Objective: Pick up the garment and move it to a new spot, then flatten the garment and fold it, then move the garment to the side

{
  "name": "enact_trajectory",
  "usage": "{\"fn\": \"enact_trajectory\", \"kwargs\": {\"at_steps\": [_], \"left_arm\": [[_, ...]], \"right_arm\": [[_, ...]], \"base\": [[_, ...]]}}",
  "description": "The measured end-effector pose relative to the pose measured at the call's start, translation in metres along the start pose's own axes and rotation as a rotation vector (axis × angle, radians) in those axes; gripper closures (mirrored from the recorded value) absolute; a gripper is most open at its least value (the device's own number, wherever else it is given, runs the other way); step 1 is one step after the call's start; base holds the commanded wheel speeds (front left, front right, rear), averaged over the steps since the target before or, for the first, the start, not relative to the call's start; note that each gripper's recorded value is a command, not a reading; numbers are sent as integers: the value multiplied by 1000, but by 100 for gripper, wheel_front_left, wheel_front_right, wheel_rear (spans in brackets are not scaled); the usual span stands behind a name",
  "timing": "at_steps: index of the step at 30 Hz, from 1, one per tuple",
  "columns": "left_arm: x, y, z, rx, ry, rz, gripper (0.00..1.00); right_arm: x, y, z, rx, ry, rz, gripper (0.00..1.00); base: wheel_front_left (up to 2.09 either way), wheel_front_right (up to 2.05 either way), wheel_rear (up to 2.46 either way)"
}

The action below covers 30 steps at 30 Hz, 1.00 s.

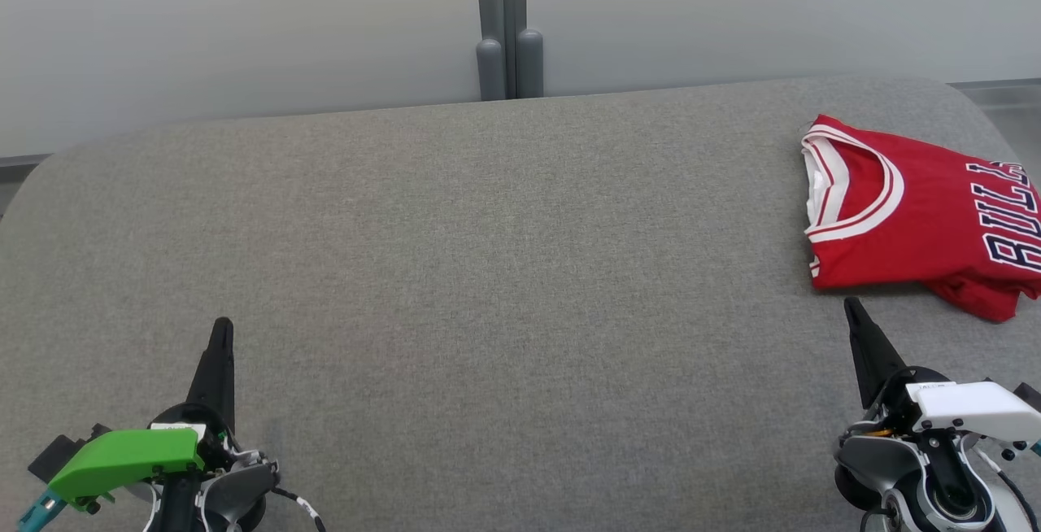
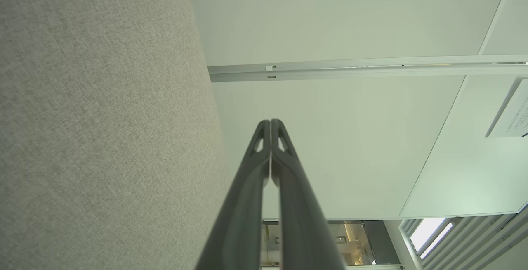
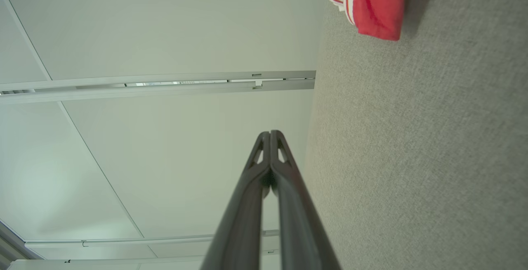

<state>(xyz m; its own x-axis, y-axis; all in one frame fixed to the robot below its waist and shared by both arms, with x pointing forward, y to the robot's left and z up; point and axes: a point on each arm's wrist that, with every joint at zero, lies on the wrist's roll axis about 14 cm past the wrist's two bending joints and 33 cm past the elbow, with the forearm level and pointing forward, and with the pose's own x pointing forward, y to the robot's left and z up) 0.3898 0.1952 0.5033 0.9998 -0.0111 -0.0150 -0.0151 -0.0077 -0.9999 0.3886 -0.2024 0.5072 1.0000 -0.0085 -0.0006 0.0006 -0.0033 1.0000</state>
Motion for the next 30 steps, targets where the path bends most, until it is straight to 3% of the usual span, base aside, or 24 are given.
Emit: {"fn": "enact_trajectory", "kwargs": {"at_steps": [30], "left_arm": [[0, 0, 0, 0, 0, 0, 100]], "right_arm": [[0, 0, 0, 0, 0, 0, 100]], "base": [[0, 0, 0]]}}
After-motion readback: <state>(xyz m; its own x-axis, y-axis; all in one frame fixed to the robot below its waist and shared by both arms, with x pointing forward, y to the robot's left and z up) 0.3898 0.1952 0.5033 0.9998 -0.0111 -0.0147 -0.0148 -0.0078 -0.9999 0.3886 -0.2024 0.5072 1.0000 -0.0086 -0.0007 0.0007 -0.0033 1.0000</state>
